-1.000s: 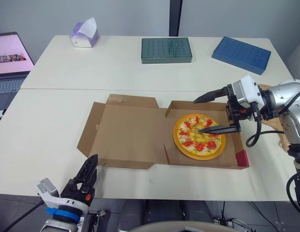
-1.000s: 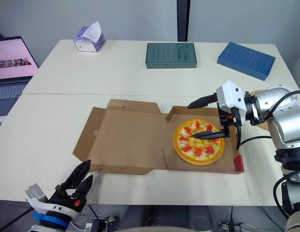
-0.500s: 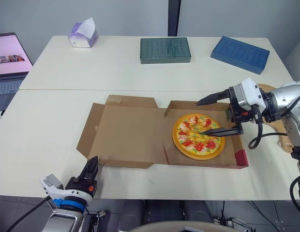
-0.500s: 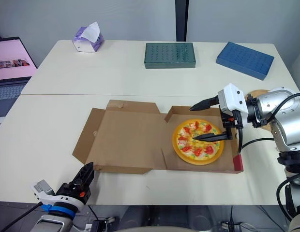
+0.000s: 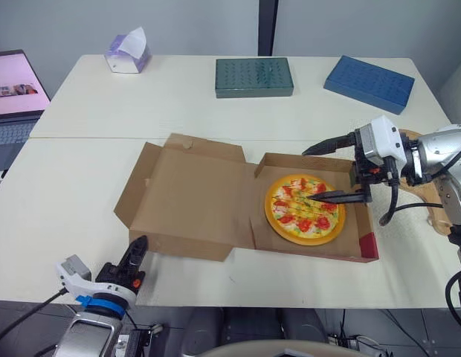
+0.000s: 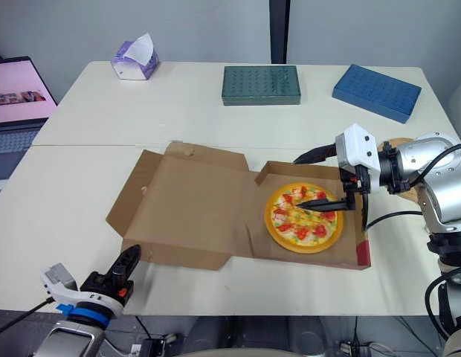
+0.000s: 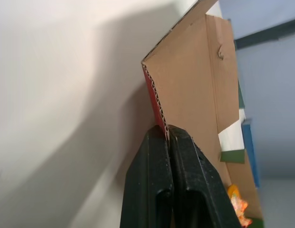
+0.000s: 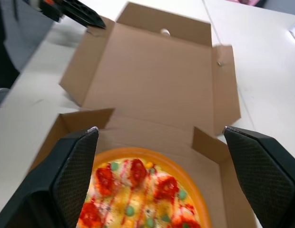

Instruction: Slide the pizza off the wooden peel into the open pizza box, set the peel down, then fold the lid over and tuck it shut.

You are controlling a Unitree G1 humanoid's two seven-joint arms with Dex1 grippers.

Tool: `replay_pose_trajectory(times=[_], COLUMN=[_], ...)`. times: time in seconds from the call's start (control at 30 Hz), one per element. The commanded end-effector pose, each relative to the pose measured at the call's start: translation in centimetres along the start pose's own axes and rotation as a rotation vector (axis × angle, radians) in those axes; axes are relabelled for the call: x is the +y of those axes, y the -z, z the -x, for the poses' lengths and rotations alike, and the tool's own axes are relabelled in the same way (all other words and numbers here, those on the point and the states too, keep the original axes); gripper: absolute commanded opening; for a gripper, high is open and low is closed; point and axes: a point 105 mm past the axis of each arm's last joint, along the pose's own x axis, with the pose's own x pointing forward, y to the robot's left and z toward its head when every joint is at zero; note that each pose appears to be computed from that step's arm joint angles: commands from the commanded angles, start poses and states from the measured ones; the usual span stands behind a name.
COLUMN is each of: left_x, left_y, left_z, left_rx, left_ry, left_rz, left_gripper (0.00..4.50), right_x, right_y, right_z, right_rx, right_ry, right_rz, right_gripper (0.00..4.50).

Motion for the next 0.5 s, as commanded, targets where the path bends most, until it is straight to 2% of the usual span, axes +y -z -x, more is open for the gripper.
replay_pose_trajectory(times=[0.03, 0.1, 0.2, 0.4, 0.5], left_x=[-2.3, -2.9, -4.1, -7.4, -9.0], left_y=[-1.3, -2.3, -3.5, -4.6, -5.5], left_z=[0.0, -0.9, -1.9, -2.4, -2.7], left_rx=[-0.011, -0.042, -0.093, -0.124, -0.157], left_ry=[0.097, 0.117, 0.163, 0.319, 0.373], left_rz=[-0.196, -0.317, -0.414, -0.583, -0.646], left_gripper=[0.03, 0.03, 0.00, 0.00, 0.00], right_x=[-1.1, -2.8, -4.8, -7.0, -8.1], right_y=[-0.6, 0.3, 1.3, 4.0, 5.1], right_z=[0.5, 0.4, 0.4, 1.6, 1.8], right_rx=[0.015, 0.044, 0.072, 0.213, 0.281], right_ry=[0.087, 0.200, 0.323, 0.431, 0.473], right_rz=[0.039, 0.050, 0.051, 0.037, 0.075], right_gripper=[4.50, 4.50, 3.86, 1.76, 0.57])
